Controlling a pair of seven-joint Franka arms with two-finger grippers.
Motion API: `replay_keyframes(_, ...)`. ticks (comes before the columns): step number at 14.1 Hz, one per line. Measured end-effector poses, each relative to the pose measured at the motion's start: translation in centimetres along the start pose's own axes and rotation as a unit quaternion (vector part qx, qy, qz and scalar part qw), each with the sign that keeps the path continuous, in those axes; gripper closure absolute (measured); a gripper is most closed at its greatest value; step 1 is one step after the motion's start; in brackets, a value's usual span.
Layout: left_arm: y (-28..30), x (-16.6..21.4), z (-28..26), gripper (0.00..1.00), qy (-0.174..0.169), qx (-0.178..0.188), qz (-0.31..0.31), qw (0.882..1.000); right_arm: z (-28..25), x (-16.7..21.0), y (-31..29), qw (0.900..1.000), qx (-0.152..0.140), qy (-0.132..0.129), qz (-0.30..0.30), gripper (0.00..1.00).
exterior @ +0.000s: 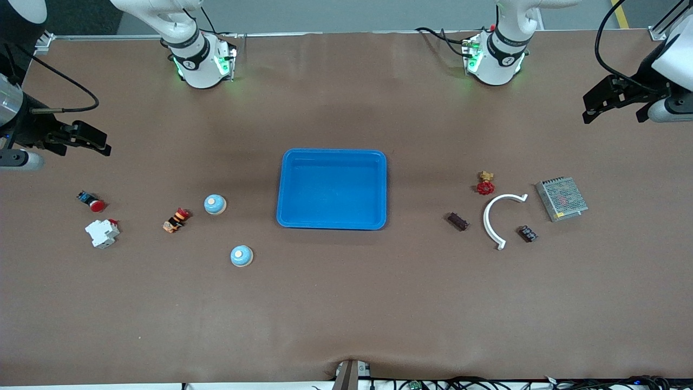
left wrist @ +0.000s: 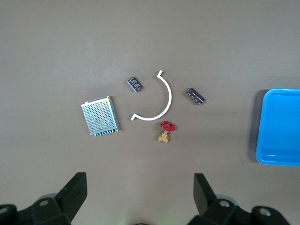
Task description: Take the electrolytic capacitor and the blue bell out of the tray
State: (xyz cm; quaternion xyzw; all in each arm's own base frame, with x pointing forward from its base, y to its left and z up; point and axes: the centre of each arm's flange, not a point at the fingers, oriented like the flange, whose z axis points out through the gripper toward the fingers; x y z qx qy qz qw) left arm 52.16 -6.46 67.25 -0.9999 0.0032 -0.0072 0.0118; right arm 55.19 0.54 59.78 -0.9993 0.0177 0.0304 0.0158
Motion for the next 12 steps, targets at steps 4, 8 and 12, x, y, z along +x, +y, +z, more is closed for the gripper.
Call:
replay_keyframes(4,0.4,-0.05,-0.18,0.0,0.002,0.0,0.004,1.0,0.0,0.0,-0.03,1.0,0.0,0.0,-0.001,0.0)
replay_keyframes(8,0.4,-0.05,-0.19,0.0,0.002,0.0,0.003,1.0,-0.02,0.02,-0.23,1.0,0.0,0.001,-0.004,0.0)
replay_keyframes(12,-0.24,0.02,-0.17,0.0,0.002,0.0,-0.002,1.0,-0.05,0.06,-0.23,1.0,0.0,0.003,-0.004,0.0)
